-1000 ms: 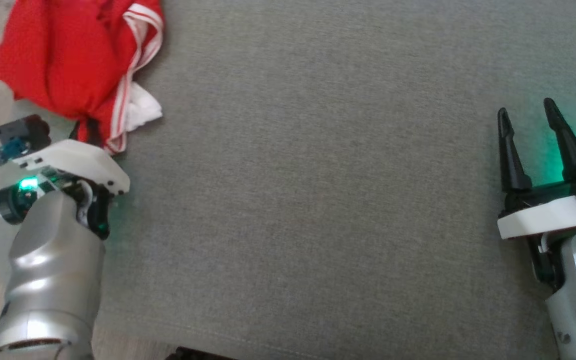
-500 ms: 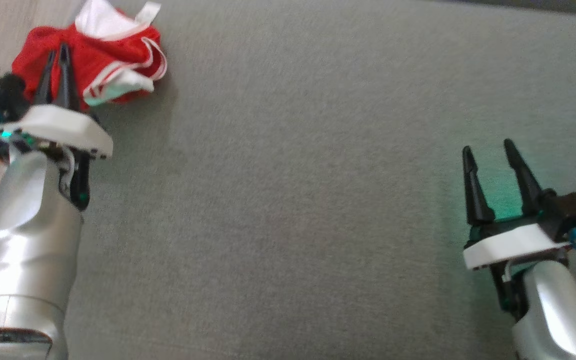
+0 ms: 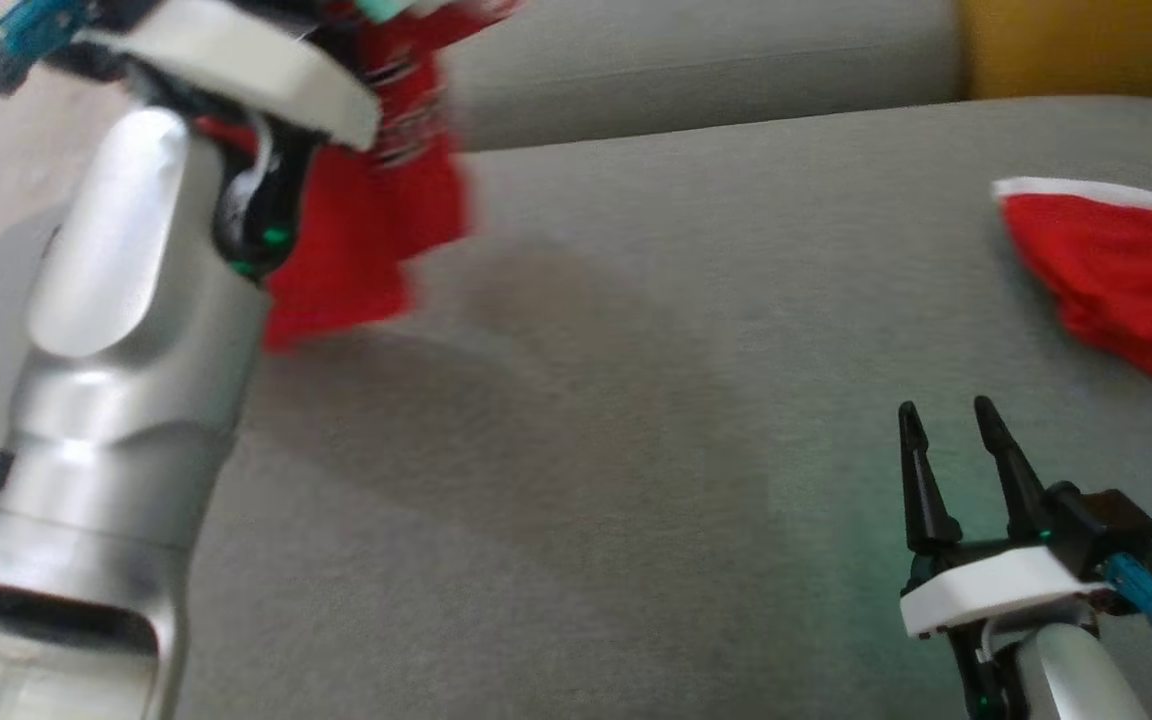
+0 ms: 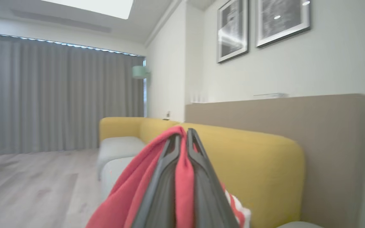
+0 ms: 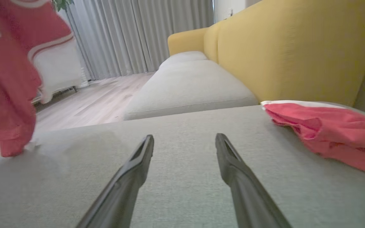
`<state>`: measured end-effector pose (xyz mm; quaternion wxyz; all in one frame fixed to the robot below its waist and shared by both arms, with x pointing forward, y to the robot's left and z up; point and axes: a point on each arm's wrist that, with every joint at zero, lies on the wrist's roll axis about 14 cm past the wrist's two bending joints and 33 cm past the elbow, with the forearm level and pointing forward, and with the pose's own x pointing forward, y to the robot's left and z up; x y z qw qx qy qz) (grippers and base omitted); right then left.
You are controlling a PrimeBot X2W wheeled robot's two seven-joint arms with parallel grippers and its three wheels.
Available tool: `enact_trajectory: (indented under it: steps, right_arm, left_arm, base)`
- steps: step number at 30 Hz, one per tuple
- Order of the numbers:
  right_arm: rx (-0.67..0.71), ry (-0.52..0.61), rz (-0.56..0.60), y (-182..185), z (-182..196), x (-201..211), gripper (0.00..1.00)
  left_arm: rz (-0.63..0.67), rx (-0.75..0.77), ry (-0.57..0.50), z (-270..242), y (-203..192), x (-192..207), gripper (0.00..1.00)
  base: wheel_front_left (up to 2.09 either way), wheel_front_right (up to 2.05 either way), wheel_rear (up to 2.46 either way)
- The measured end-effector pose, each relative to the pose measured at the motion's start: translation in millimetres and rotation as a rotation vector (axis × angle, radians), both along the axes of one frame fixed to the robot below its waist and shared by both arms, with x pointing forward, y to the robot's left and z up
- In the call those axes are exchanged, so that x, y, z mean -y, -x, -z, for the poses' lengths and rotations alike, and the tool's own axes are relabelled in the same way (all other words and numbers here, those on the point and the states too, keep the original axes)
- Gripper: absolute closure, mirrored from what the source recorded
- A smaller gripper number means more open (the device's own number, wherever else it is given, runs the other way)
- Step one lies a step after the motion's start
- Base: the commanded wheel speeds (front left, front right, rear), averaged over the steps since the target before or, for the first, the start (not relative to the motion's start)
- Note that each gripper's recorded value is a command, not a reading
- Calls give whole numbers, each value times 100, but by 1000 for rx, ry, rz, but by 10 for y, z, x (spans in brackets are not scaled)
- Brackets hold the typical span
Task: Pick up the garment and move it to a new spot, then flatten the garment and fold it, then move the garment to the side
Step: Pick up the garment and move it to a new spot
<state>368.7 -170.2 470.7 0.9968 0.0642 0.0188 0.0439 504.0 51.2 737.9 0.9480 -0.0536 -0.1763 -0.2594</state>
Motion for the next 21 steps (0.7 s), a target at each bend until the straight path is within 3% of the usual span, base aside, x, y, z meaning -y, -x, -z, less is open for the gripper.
enact_trajectory:
  steps: [4,8,11,14,15,16,18,21]
  right_arm:
    - [25,-2,85,172,-84,261,0]
    - [28,-4,152,294,-97,454,0]
    - [6,0,172,304,-34,510,0]
    - [-21,-19,179,273,48,513,0]
    - [-23,-28,181,243,51,506,0]
    - [-25,-32,184,220,58,508,0]
    - [-34,-33,184,188,87,506,0]
    - [-39,-15,154,141,108,429,0]
  left_arm:
    - [151,30,95,-294,152,587,100]
    - [240,-67,162,-113,135,1020,100]
    - [232,-203,149,487,-9,1148,100]
    - [195,-409,89,1540,-23,1135,100]
    - [183,-487,55,1940,55,1111,82]
    - [173,-559,26,2297,160,1078,0]
    - [165,-660,-18,2850,425,1003,0]
    - [116,-722,-48,3241,709,808,0]
  base:
    - [0,0,0]
    - [0,0,0]
    - [0,0,0]
    - [0,0,0]
    - [0,0,0]
    - [0,0,0]
    - [0,0,0]
    - [0,0,0]
